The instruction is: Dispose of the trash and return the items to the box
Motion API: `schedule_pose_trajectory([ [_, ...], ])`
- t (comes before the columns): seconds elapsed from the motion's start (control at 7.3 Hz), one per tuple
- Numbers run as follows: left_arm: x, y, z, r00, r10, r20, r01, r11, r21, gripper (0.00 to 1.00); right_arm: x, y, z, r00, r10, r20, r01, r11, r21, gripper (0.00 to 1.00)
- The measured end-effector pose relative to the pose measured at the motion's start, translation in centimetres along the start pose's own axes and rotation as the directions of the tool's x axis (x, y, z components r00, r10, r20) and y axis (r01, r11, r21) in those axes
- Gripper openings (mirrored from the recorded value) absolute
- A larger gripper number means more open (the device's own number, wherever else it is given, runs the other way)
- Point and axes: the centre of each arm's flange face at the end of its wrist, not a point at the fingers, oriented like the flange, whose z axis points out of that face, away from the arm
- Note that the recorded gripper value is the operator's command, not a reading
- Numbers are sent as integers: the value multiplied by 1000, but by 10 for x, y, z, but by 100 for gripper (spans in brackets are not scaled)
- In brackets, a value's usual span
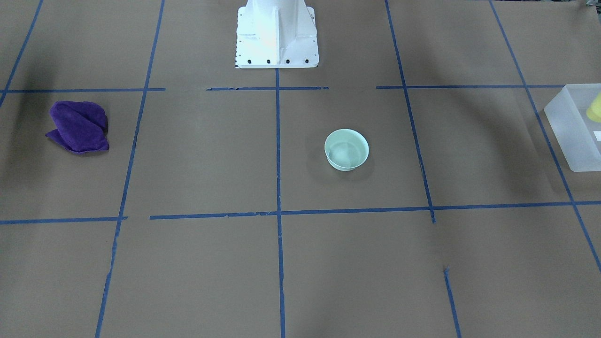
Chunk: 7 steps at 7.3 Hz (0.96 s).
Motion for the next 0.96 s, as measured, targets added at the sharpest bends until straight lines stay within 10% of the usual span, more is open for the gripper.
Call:
schedule_pose_trajectory([
  [0.55, 15, -2, 27, 997, 42, -62, -45, 998, -51, 21, 0, 1, 2, 1000, 1, 0, -1, 1000, -4, 100],
  [0.96, 19, -7, 31, 995, 66, -71, -69, 996, -49, 50, 1, 1, 2, 1000, 1, 0, -1, 1000, -5, 100],
])
